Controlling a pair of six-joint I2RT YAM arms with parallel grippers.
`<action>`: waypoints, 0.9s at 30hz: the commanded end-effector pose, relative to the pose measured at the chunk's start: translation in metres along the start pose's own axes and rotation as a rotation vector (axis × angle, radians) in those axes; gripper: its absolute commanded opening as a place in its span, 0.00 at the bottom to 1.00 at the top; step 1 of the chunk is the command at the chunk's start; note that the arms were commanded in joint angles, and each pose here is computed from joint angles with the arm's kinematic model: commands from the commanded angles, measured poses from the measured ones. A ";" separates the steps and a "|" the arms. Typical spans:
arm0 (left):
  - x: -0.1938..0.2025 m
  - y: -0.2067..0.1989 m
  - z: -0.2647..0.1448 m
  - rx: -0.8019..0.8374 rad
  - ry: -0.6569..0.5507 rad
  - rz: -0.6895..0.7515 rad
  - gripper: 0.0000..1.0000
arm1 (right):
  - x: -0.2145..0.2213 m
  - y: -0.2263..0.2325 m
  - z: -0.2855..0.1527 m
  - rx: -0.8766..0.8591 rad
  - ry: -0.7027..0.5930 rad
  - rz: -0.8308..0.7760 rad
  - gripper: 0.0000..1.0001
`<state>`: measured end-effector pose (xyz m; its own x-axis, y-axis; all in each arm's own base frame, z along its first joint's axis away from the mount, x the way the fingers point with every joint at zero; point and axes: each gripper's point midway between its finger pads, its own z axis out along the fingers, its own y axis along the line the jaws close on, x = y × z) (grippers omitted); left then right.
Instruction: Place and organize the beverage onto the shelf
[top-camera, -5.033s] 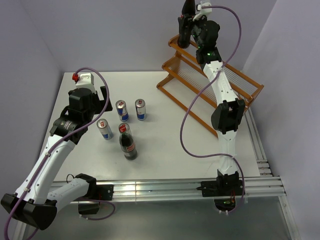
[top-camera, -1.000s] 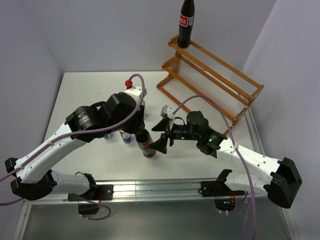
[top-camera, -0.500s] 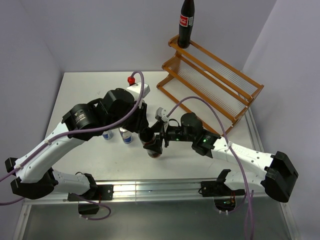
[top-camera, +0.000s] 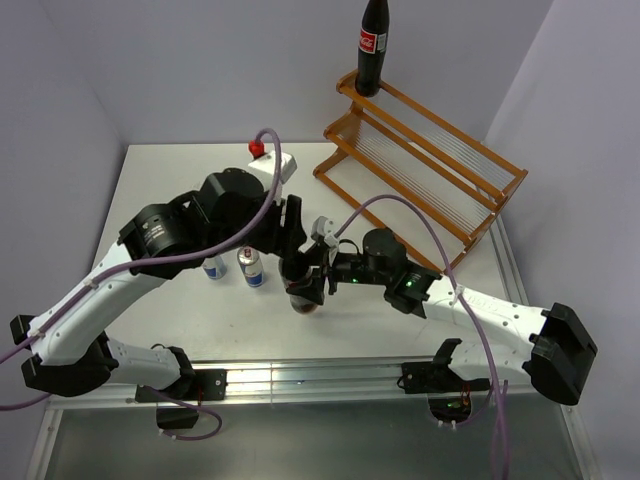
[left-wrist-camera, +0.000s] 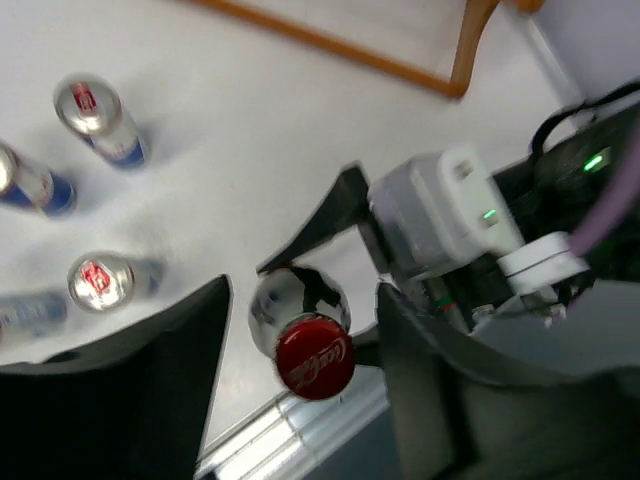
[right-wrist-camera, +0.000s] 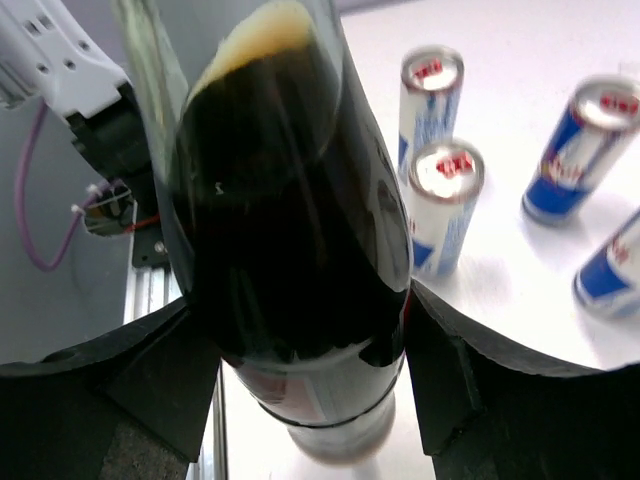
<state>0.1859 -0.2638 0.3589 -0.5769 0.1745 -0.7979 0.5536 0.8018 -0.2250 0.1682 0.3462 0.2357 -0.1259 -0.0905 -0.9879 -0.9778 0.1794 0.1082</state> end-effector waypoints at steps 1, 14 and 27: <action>-0.072 -0.015 -0.033 0.067 -0.288 -0.084 0.71 | -0.058 0.004 -0.012 0.036 -0.204 -0.068 0.00; -0.095 0.069 -0.034 -0.363 -0.492 -0.183 1.00 | -0.083 -0.052 -0.048 0.427 -0.334 0.056 0.00; -0.052 0.209 -0.003 -0.677 -0.510 -0.263 0.99 | -0.148 -0.113 -0.121 0.783 -0.454 0.099 0.00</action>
<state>0.3238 -0.1131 0.3259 -0.3345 -0.1579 -0.9291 -0.1209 0.9849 -0.1239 0.2586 0.2442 0.2185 -0.2902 -0.0234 -0.9567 -0.5791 0.8002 0.1560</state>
